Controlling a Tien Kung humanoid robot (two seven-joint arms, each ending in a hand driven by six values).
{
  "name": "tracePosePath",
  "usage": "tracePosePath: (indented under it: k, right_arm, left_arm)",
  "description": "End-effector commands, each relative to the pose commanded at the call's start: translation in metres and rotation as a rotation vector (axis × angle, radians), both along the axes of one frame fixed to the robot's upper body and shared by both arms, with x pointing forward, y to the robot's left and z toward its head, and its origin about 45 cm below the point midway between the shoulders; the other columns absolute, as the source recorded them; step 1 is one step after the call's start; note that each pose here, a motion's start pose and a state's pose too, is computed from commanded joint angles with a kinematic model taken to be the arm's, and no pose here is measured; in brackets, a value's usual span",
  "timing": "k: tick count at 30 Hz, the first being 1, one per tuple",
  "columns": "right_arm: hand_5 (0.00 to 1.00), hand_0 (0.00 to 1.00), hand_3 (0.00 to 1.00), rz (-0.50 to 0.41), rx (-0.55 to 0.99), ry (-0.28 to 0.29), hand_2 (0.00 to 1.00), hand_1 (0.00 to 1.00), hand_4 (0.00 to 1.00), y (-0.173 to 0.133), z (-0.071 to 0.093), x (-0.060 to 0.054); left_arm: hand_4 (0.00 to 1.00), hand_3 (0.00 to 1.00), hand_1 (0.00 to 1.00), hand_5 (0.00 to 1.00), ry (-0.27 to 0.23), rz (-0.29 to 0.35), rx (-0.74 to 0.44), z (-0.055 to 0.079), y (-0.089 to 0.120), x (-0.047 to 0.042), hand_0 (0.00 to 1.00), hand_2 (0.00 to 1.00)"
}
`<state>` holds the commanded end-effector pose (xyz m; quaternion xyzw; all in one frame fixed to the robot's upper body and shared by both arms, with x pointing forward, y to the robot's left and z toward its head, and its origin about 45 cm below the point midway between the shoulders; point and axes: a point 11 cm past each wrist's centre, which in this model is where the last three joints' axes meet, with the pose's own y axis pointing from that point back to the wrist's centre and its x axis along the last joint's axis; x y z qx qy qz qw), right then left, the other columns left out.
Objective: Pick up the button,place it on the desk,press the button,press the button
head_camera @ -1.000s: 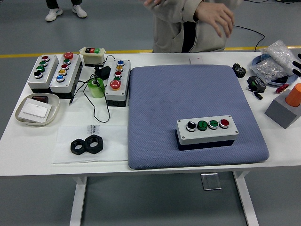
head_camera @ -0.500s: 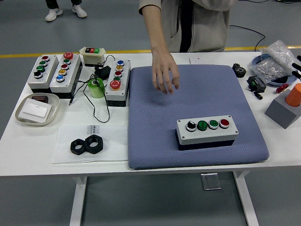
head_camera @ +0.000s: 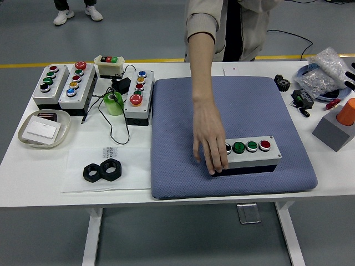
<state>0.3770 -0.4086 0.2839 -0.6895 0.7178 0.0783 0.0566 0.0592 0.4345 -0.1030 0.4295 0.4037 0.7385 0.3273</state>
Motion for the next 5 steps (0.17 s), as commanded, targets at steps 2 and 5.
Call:
tracePosePath:
  k: [2, 5]
  right_arm:
    - [0.681, 0.936, 0.830, -0.001, -0.001, 0.000, 0.871, 0.841, 0.544, -0.0005, 0.0004, 0.0000]
    - [0.681, 0.936, 0.830, -0.001, -0.002, 0.000, 0.871, 0.841, 0.544, -0.0005, 0.0006, 0.0001]
  left_arm:
    - [0.634, 0.832, 0.830, 0.998, -0.001, 0.001, 0.000, 0.0000, -0.0001, 0.0002, 0.758, 0.873]
    - [0.634, 0.832, 0.830, 0.998, -0.002, 0.001, 0.000, 0.0001, 0.0000, 0.0007, 0.758, 0.873]
